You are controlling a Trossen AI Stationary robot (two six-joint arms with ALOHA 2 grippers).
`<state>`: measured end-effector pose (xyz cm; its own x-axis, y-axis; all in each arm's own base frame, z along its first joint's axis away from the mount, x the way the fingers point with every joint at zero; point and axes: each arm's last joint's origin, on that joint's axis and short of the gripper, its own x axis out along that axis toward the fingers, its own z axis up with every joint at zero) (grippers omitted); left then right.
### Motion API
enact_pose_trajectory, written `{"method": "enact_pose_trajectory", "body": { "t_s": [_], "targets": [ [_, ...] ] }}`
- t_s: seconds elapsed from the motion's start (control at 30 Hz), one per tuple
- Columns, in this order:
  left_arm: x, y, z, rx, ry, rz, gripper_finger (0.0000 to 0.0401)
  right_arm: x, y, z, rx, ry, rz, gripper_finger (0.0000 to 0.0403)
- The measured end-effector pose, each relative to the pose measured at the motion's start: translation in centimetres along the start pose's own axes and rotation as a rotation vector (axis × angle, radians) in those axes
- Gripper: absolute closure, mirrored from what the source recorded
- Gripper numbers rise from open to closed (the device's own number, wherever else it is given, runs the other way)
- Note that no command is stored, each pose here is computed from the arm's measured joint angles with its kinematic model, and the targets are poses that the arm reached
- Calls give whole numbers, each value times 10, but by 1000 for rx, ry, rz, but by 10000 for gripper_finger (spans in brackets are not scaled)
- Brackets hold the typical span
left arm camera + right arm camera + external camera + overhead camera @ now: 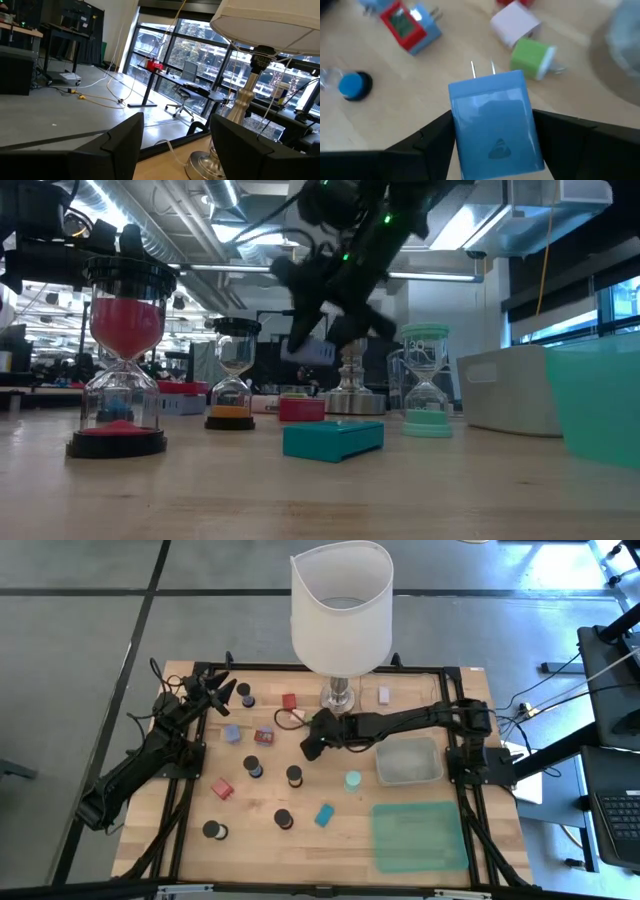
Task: Pick & Place Office items
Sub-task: Put the purple charger adapter into the gray bin
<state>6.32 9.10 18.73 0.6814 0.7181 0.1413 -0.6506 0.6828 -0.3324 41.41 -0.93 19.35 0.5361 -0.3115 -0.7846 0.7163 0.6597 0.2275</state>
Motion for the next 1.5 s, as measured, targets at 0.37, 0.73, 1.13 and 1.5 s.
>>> {"method": "enact_pose_trajectory", "body": {
  "t_s": [0.37, 0.73, 1.13, 1.5],
  "targets": [
    [0, 0, 0, 0, 0, 0, 175, -56, -24, 13, 109, 68, -104, 163],
    [0, 0, 0, 0, 0, 0, 175, -111, -54, 4, 250, 189, -313, 165],
    [0, 0, 0, 0, 0, 0, 175, -153, -75, -45, 380, 118, -403, 177],
    [0, 0, 0, 0, 0, -1, 175, -161, -96, -98, 600, 151, -438, 175]
  ]
}}
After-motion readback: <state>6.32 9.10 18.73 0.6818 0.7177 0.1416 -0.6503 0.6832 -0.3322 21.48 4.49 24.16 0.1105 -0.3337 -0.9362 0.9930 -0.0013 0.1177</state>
